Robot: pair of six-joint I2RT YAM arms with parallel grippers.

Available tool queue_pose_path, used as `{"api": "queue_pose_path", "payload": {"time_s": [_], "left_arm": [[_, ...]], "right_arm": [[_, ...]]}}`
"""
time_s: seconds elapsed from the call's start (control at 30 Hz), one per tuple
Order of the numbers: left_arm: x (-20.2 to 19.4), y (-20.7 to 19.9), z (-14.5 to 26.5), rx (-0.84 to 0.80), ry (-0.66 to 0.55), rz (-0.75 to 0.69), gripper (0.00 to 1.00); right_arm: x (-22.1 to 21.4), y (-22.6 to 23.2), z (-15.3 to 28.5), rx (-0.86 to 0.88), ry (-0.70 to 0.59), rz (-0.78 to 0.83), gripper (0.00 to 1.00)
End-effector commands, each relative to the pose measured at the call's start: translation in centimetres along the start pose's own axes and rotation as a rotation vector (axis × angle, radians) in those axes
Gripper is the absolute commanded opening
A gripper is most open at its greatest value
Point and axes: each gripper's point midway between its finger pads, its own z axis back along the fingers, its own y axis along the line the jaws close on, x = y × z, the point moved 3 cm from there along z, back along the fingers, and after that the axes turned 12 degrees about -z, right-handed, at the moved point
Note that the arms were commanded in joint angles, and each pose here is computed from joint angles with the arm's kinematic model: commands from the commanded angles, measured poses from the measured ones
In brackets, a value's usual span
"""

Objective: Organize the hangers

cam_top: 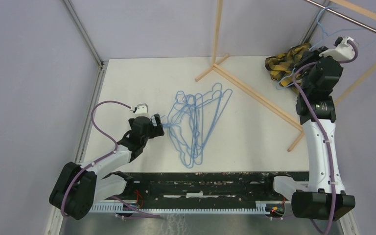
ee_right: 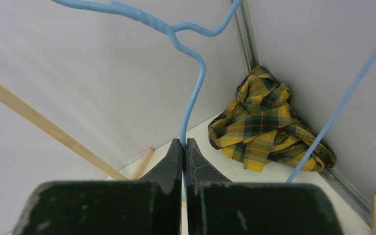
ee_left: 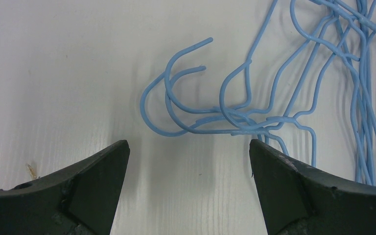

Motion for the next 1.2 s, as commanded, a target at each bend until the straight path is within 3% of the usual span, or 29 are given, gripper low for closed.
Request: {"api": "queue_pose_path", "payload": {"time_s": [0.0, 0.17, 0.33, 0.6, 0.9, 1.03, 1.17], "left_arm": [[0.9, -0.3, -0.2, -0.008, -0.041, 0.003, 0.99], [0.7, -0.3, -0.2, -0.009, -0.039, 0.002, 0.99], [0.6, -0.2, -0.1, -0.008, -0.039, 0.001, 0.99], [0.5, -0.1, -0.1, -0.007, -0.045, 0.002, 0.99], [0.3, 0.0, -0.2, 0.004, -0.046, 0.009, 0.99], [0.3, -0.1, -0.1, -0.005, -0.052, 0.013, 0.99], [0.2, 0.0, -0.1, 0.001, -0.056, 0.017, 0.99]], "right_arm": [[1.7, -1.7, 1.1, -0.068, -0.072, -0.051, 0.02], [1.1, -1.9, 1.0, -0.079, -0.013, -0.046, 0.04], [1.4, -1.9, 1.8, -0.083, -0.006, -0.065, 0.48], [5.5, -0.8, 6.7, -0.057, -0.067, -0.055, 0.81], [9.8, 0.7, 14.3, 0.04, -0.117, -0.036, 0.84], [7.8, 3.3, 14.4, 0.199, 0.035, -0.048, 0.8], [2.7, 6.6, 13.1, 0.424, 0.299, -0.13, 0.7]]}}
